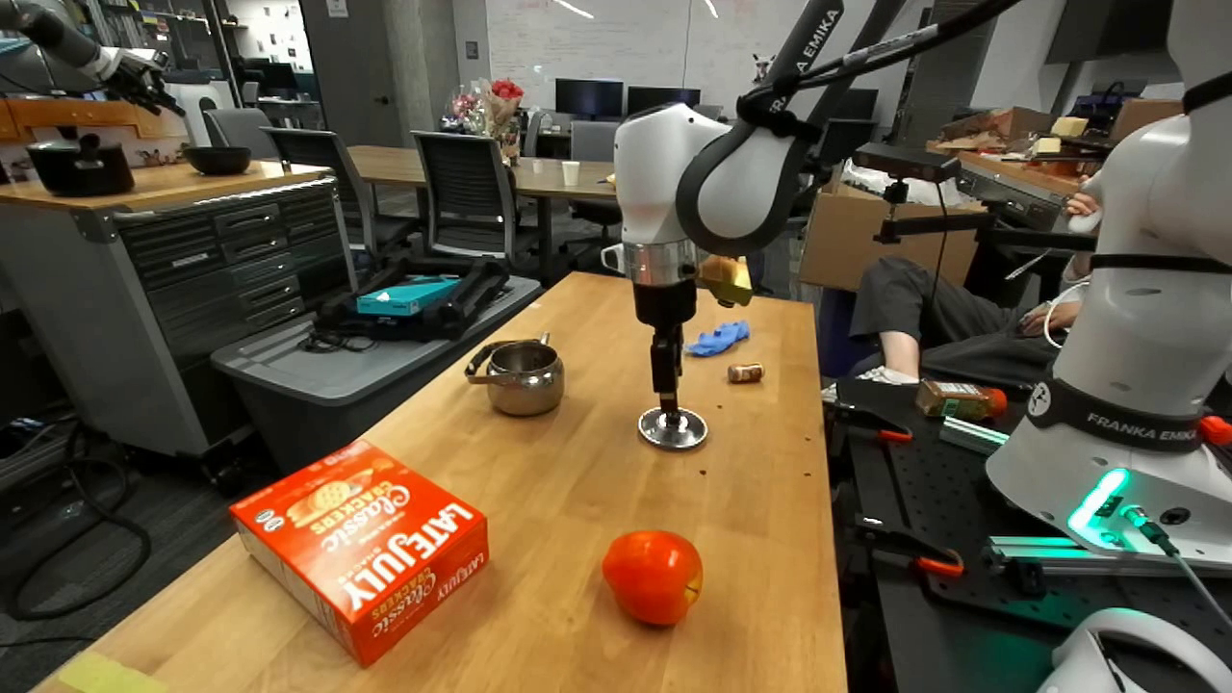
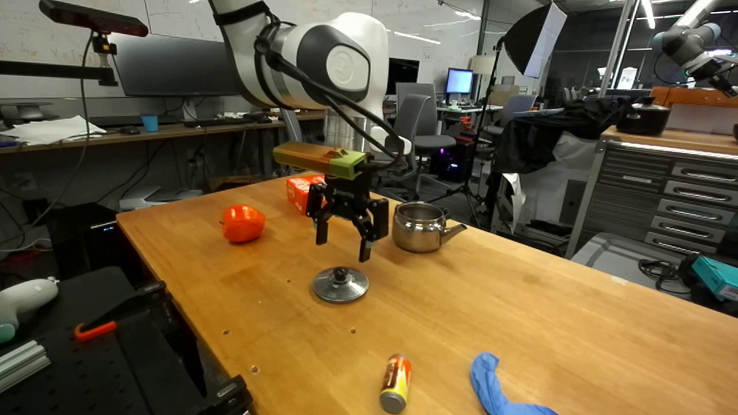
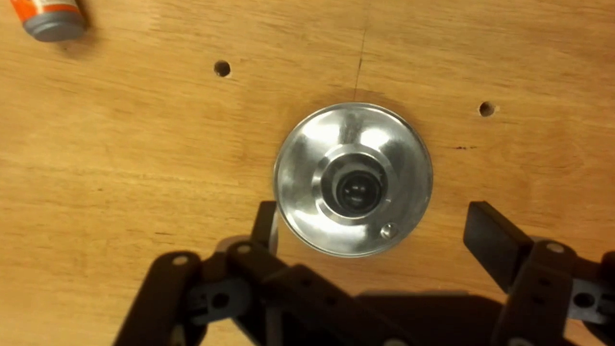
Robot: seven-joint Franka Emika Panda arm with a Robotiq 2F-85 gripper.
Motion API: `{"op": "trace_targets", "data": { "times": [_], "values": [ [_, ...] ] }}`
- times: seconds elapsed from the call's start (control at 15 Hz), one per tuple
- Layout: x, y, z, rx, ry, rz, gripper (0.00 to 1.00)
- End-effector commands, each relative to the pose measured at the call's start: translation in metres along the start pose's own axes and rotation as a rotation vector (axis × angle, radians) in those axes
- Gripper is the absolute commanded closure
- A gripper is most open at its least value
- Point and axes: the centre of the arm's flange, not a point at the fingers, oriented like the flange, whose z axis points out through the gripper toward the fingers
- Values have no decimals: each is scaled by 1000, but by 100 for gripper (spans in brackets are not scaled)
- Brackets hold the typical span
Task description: Put the lid on the kettle
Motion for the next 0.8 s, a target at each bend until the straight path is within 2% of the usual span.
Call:
{"op": "trace_targets", "data": {
  "times": [0.0,0.73],
  "values": [
    [14,0,7,-3,6,-10,0],
    [18,-7,40,-57,-47,-42,0]
  ]
}}
